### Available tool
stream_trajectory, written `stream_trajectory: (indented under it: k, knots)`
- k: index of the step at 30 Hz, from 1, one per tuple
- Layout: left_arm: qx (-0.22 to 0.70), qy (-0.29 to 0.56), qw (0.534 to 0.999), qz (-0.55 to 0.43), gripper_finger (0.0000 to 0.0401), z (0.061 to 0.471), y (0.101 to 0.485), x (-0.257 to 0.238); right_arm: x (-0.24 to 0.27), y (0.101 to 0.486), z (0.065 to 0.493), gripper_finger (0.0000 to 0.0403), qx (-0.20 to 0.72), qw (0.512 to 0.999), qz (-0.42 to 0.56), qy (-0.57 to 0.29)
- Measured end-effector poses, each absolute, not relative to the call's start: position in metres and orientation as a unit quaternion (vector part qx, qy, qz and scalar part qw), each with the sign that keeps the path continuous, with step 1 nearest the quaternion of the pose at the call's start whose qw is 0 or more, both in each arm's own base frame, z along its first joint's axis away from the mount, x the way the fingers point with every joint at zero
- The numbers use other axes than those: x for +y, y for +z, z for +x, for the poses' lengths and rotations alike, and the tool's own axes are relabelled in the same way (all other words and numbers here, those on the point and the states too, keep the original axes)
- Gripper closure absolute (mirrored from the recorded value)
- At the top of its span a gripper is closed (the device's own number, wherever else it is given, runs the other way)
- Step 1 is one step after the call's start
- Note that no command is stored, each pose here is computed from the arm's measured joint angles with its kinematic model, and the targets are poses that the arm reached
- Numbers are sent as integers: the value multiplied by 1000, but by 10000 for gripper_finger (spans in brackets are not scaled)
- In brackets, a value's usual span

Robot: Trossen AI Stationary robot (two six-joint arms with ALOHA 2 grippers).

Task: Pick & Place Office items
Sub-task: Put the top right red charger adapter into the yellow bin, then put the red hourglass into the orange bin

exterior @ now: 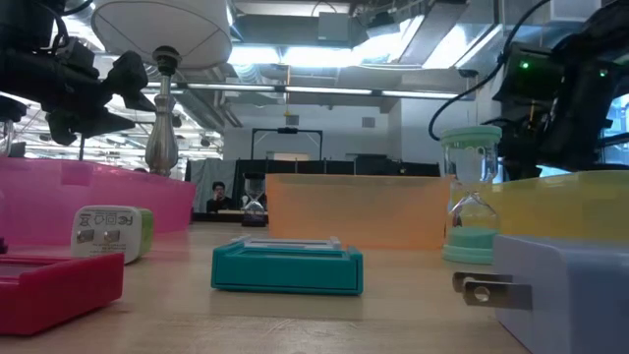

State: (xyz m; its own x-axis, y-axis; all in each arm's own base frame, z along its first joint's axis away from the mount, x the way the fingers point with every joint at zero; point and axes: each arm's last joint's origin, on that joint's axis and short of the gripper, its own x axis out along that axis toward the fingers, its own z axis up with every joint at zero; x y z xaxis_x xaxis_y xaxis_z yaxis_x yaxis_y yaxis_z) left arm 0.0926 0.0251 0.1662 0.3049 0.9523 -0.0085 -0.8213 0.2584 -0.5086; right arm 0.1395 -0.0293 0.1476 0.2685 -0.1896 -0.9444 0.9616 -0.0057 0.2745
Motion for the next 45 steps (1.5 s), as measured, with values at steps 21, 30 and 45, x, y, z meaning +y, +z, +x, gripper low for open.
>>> stream_trajectory:
  k: [21, 30, 45]
  knots:
    - [-154, 569, 778, -217, 155, 93, 167, 25, -29, 147, 139, 66, 370, 602, 519, -481]
    - [-172, 595, 754, -218, 155, 91, 169, 26, -29, 178, 141, 65, 431, 608, 478, -465]
    - [-205, 596, 738, -241, 155, 89, 175, 26, -47, 274, 169, 65, 264, 753, 315, -513]
